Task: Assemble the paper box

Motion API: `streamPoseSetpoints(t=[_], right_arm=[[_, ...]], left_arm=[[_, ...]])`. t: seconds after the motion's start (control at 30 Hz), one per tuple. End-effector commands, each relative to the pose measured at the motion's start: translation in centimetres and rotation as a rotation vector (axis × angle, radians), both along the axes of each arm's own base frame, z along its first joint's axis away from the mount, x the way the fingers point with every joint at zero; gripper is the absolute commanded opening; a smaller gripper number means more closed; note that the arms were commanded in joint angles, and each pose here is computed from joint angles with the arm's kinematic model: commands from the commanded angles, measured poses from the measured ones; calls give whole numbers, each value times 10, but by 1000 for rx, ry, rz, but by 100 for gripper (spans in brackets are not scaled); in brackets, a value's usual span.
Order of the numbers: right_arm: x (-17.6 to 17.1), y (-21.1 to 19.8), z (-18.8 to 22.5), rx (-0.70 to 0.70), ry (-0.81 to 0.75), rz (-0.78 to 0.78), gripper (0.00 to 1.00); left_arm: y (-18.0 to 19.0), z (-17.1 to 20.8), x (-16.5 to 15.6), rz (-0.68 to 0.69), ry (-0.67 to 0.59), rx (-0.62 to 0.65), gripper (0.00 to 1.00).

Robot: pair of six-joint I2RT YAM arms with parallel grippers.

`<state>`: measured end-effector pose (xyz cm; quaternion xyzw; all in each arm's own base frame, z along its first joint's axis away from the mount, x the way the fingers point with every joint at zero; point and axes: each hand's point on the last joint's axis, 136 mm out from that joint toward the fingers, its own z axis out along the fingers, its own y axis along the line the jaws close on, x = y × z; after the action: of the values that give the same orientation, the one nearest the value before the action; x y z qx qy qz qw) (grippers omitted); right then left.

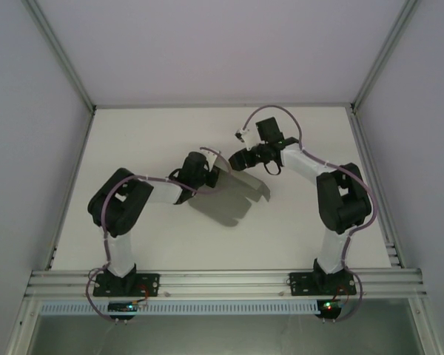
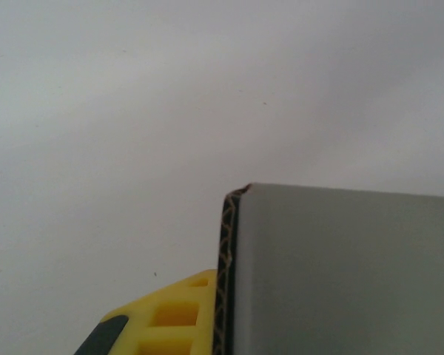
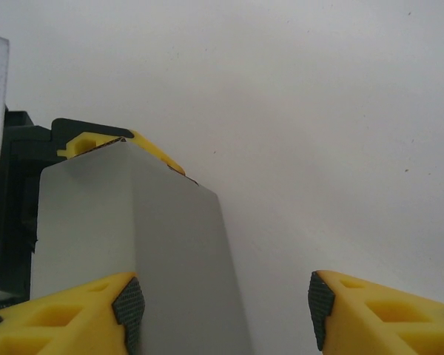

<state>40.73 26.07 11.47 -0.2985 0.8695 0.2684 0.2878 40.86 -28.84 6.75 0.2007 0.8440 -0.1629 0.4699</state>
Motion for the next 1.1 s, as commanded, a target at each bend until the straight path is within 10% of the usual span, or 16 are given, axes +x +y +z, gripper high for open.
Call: streamPoseSetpoints(t=[0.0,0.33,0.53,0.87,1.07], right_arm=[[-43,-7,-68,-110,219,-4,62],[-55,-4,-83,-138,264,-20,59],[-48,-15,-85,-170,278,-73,59],[-30,-26,-72,-186,233,-98,59],[-30,-25,-70,-184,229,-88,60]], left_arm=[[29,-11,24,260,28,-22,0],[47,-26,32,487,47,104,0],[9,-11,15,222,44,19,9],[8,17,2,153,25,-9,40],[18,18,12,173,0,-21,41]])
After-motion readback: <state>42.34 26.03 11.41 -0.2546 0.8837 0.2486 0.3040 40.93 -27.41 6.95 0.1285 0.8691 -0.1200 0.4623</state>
